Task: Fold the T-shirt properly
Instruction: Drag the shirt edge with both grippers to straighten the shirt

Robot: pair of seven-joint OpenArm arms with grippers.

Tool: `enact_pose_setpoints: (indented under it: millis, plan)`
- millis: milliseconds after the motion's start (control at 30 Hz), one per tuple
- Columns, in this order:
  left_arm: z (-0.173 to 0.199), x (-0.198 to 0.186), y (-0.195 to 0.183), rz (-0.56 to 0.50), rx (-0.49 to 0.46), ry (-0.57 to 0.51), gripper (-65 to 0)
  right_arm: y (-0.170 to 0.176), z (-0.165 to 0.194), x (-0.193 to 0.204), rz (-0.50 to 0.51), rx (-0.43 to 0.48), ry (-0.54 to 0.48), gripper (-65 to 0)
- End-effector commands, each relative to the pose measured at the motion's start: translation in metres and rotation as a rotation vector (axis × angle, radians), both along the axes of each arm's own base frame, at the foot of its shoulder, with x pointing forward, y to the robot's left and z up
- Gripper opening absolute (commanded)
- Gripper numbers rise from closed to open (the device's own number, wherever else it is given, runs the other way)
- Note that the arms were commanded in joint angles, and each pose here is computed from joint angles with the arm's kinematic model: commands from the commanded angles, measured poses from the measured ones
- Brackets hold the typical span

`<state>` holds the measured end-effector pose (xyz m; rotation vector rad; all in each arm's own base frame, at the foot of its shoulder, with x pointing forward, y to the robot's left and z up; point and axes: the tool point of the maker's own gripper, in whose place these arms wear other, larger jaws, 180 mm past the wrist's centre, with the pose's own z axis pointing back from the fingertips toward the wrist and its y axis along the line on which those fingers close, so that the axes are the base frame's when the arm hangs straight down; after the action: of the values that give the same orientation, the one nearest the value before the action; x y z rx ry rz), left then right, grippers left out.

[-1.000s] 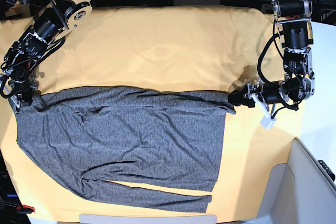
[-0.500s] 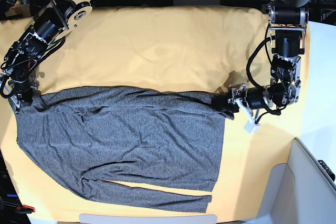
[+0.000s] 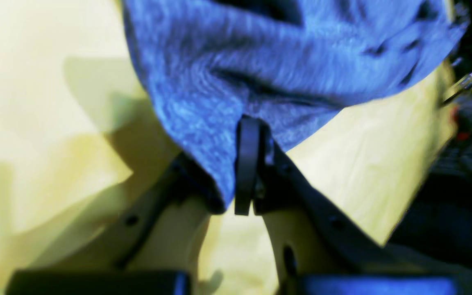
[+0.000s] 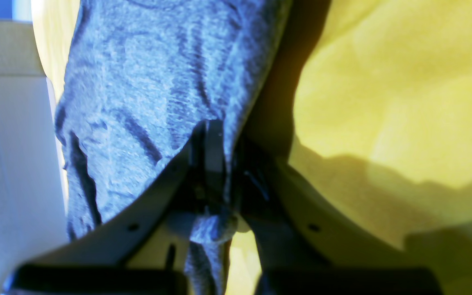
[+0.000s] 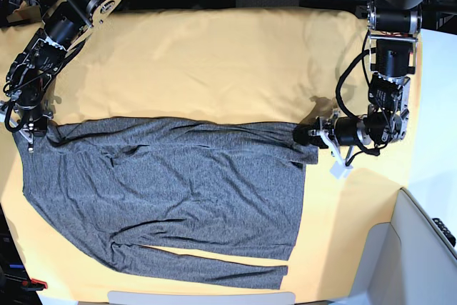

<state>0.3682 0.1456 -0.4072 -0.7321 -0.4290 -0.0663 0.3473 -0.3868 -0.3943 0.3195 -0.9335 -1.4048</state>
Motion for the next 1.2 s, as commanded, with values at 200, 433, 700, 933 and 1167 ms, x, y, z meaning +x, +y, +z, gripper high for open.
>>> enact_pose_setpoints:
  millis: [200, 433, 700, 933, 1167]
  plan:
    - [0.021, -0.025, 0.034, -0.055, 0.101, -0.075, -64.6, -0.007, 0.012, -0.031, 0.036, -0.036, 0.048, -65.0]
    - [0.023, -0.07, 0.062, -0.028, 0.14, -0.041, -64.6, -0.018, 0.036, -0.067, 0.057, -0.08, 0.063, -65.0]
    - [0.02, -0.119, 0.074, -0.036, 0.193, -0.006, -64.6, -0.034, 0.044, -0.124, 0.025, -0.104, 0.123, -65.0]
    - [0.007, -0.151, 0.074, -0.046, 0.2, 0.052, -64.6, -0.038, 0.046, -0.154, 0.028, -0.161, 0.185, -65.0]
    - [-0.001, -0.166, 0.074, -0.049, 0.199, 0.089, -64.6, -0.035, 0.037, -0.167, 0.031, -0.151, 0.22, -65.0]
